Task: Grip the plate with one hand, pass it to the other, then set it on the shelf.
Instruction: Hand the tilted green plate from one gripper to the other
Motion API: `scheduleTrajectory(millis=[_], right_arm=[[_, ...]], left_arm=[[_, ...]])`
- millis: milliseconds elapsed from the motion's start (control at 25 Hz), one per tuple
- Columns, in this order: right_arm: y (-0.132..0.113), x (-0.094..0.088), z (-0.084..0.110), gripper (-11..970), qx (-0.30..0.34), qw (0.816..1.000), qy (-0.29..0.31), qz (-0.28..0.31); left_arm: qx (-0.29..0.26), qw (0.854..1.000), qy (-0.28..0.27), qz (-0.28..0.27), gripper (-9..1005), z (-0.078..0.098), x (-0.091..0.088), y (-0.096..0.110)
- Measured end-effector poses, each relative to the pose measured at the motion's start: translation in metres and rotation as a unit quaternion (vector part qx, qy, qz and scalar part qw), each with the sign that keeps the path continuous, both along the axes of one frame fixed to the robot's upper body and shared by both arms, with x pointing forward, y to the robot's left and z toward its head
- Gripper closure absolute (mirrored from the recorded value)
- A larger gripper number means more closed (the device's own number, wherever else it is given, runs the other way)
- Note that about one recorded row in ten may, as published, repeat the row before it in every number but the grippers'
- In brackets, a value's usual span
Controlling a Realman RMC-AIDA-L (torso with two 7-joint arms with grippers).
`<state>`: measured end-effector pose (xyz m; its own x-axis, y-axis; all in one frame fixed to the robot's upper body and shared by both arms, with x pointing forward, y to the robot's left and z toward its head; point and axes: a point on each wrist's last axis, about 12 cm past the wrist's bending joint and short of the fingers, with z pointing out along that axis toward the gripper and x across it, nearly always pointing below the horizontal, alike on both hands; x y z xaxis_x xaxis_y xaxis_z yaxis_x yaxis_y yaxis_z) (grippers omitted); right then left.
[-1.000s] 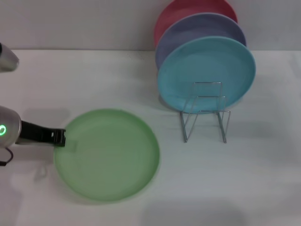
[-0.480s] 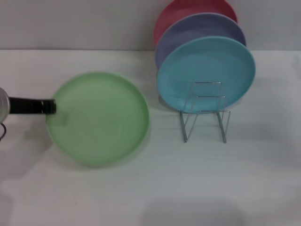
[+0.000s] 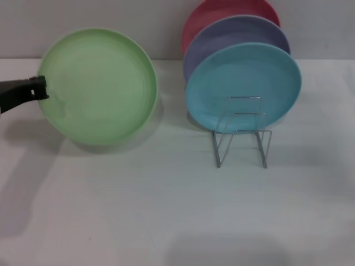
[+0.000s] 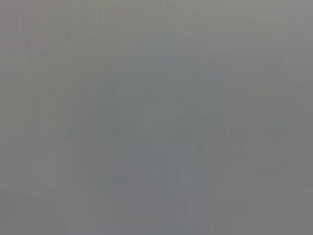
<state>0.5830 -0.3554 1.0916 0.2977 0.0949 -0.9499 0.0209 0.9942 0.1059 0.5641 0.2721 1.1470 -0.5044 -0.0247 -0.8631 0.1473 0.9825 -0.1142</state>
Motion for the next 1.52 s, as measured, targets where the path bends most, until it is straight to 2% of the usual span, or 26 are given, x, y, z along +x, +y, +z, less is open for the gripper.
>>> scheduleTrajectory(millis=[200, 280, 320, 440, 480, 520, 680, 960, 1080, 1240, 1440, 1480, 1520], right_arm=[[0.001, 0.000, 0.000, 202, -0.002, 1.000, 0.001, 0.003], [0.002, 0.000, 0.000, 202, -0.002, 1.000, 0.001, 0.003], [0.002, 0.000, 0.000, 202, -0.002, 1.000, 0.001, 0.003], [0.002, 0.001, 0.000, 202, -0.003, 1.000, 0.000, 0.004], [0.002, 0.001, 0.000, 202, -0.003, 1.000, 0.000, 0.004], [0.002, 0.001, 0.000, 202, -0.003, 1.000, 0.000, 0.004], [0.003, 0.001, 0.001, 202, -0.009, 1.000, 0.000, 0.004], [0.006, -0.003, -0.001, 202, -0.014, 1.000, -0.005, 0.014], [0.012, -0.012, -0.004, 202, -0.025, 0.999, -0.014, 0.037], [0.015, -0.022, -0.006, 202, -0.036, 0.997, -0.028, 0.055], [0.018, -0.048, -0.008, 202, -0.052, 0.992, -0.063, 0.094], [0.020, -0.063, -0.010, 202, -0.053, 0.988, -0.082, 0.119], [0.020, -0.063, -0.010, 202, -0.053, 0.988, -0.082, 0.119]], left_arm=[[-0.001, 0.999, -0.046, 0.012, 952, -0.009, 0.001, -0.001], [-0.005, 0.996, -0.089, 0.020, 951, -0.014, 0.000, -0.005], [-0.005, 0.996, -0.089, 0.020, 951, -0.014, 0.000, -0.005], [-0.007, 0.991, -0.134, 0.025, 949, -0.020, -0.004, -0.010], [-0.006, 0.985, -0.168, 0.029, 949, -0.025, -0.006, -0.013], [-0.006, 0.985, -0.168, 0.029, 949, -0.025, -0.006, -0.013], [-0.003, 0.970, -0.240, 0.039, 947, -0.044, -0.018, -0.018], [-0.004, 0.950, -0.309, 0.035, 944, -0.068, -0.040, -0.024], [-0.008, 0.940, -0.340, 0.035, 943, -0.085, -0.056, -0.027], [-0.010, 0.937, -0.345, 0.042, 942, -0.095, -0.063, -0.026], [-0.009, 0.934, -0.351, 0.062, 940, -0.107, -0.077, -0.020], [-0.009, 0.934, -0.350, 0.072, 939, -0.110, -0.080, -0.018], [-0.009, 0.934, -0.350, 0.072, 939, -0.110, -0.080, -0.018]])
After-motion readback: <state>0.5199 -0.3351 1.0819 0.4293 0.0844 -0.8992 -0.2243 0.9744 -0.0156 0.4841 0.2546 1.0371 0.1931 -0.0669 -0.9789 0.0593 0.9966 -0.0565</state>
